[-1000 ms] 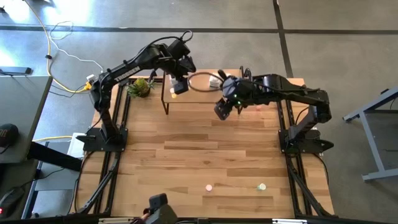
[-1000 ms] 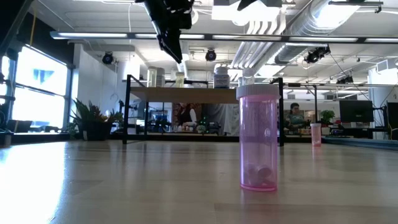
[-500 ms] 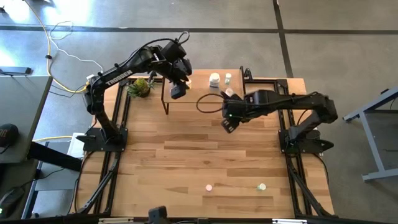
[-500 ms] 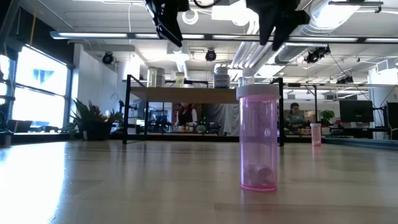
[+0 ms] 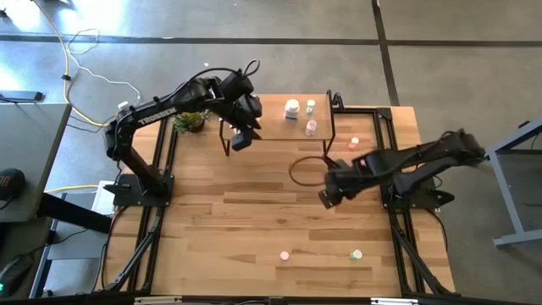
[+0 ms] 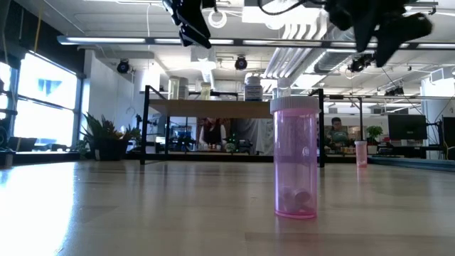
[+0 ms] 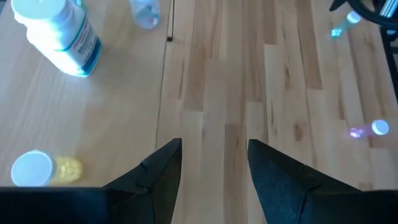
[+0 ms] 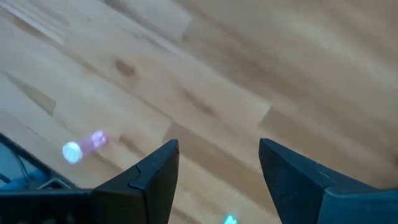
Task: Pick and place medicine bottles onto shelf by color
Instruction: Put the blue pill bottle on the shelf
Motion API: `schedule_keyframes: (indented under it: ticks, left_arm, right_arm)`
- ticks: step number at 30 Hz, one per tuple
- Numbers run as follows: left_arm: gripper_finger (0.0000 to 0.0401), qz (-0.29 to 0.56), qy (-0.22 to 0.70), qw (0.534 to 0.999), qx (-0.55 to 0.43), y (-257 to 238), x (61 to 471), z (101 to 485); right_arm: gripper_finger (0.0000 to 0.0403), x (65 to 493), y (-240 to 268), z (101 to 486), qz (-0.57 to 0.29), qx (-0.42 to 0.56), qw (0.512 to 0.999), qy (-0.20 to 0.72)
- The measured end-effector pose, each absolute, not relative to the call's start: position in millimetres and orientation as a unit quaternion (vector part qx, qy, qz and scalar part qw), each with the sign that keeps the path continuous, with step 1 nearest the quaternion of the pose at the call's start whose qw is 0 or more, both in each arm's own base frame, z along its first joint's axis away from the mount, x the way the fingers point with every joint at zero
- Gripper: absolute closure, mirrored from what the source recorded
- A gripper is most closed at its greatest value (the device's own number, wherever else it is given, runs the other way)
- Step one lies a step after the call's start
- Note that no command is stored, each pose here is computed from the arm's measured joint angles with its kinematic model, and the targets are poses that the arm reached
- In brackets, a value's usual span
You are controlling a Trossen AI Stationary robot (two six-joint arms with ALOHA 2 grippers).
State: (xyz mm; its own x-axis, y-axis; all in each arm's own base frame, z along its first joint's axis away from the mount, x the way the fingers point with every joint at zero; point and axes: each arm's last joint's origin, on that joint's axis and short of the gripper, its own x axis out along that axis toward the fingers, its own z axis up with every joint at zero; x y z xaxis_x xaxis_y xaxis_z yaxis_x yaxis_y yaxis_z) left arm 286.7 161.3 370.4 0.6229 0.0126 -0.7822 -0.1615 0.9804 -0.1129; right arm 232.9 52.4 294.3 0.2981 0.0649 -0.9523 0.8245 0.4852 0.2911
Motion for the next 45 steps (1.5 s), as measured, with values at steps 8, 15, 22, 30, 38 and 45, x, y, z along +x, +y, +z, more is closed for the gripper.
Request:
schedule_keyframes:
  ticks: [8, 15, 22, 30, 38, 45]
  left_arm:
    - [0.0229, 0.054, 0.405, 0.907, -0.107, 145, 285, 354]
    - [0.0228, 0.049, 0.381, 0.915, -0.119, 126, 283, 341]
    - [0.0228, 0.024, 0.373, 0.921, -0.111, 104, 282, 349]
    - [0.0229, 0.006, 0.356, 0.929, -0.101, 84, 278, 361]
    - [0.0229, -0.011, 0.347, 0.932, -0.102, 71, 283, 363]
    - [0.0229, -0.004, 0.351, 0.931, -0.097, 63, 285, 362]
  right_arm:
    - [0.0190, 212, 94, 290, -0.280, 0.454, 0.660, 0.529]
    - [0.0190, 199, 126, 286, -0.302, 0.473, 0.641, 0.524]
    - [0.0177, 186, 159, 276, -0.313, 0.481, 0.607, 0.550]
    - [0.0154, 180, 192, 256, -0.327, 0.471, 0.586, 0.573]
    - [0.0165, 185, 211, 229, -0.355, 0.441, 0.578, 0.587]
    - [0.0177, 192, 219, 206, -0.385, 0.415, 0.571, 0.595]
